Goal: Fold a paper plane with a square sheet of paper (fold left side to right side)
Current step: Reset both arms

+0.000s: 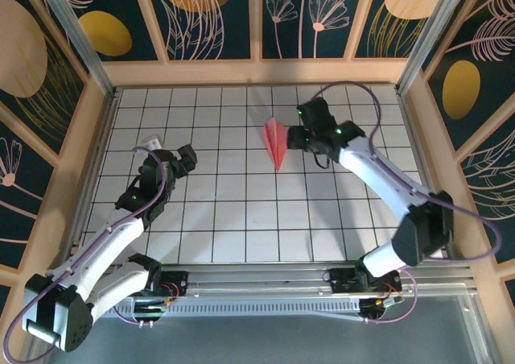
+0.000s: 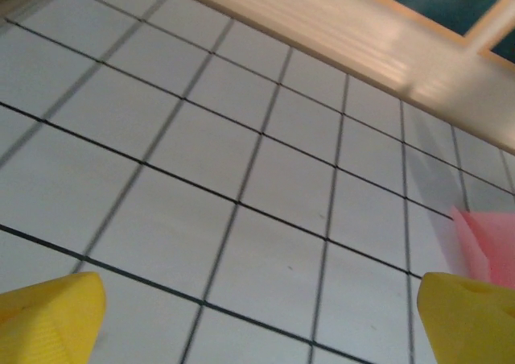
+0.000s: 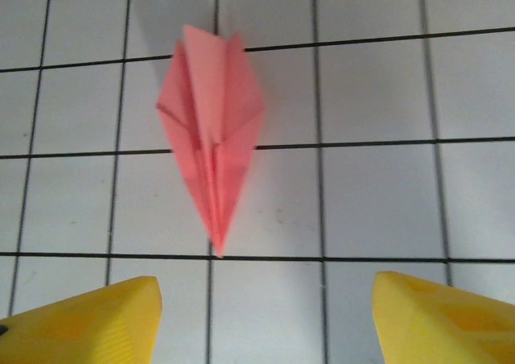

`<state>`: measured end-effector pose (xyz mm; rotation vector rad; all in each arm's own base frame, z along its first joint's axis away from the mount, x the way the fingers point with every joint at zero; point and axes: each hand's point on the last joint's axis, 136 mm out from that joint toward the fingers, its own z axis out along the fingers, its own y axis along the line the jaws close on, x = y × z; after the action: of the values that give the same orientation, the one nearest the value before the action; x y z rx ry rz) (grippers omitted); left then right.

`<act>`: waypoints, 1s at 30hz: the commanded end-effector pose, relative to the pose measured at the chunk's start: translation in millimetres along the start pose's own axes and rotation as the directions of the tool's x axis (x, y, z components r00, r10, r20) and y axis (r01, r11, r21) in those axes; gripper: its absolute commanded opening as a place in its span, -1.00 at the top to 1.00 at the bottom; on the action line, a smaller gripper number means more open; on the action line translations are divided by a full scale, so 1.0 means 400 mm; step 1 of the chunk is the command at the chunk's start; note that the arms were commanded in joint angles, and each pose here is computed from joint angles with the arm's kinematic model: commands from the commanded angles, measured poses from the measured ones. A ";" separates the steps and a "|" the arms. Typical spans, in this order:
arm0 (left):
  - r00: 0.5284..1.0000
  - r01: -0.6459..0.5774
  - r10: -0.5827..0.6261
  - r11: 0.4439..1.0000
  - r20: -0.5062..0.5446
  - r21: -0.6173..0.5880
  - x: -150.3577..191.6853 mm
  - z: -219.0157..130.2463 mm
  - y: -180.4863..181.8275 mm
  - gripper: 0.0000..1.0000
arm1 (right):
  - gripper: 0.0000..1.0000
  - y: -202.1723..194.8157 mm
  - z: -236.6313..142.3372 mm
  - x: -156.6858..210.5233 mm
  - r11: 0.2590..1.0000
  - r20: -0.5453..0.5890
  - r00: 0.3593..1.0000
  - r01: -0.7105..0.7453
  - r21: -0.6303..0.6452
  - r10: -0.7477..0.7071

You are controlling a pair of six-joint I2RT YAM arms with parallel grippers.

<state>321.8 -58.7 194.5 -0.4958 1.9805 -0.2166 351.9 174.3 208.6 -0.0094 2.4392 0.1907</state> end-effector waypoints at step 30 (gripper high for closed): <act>0.872 -0.206 0.357 0.889 0.335 -0.409 -0.096 0.077 0.259 -0.98 | -0.99 -0.487 -0.006 0.065 0.979 0.788 0.615 -0.145 0.144 -0.025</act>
<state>332.5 55.4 160.7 -0.4518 1.7308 0.4504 333.5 -23.3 119.6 0.2846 1.7575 -0.0585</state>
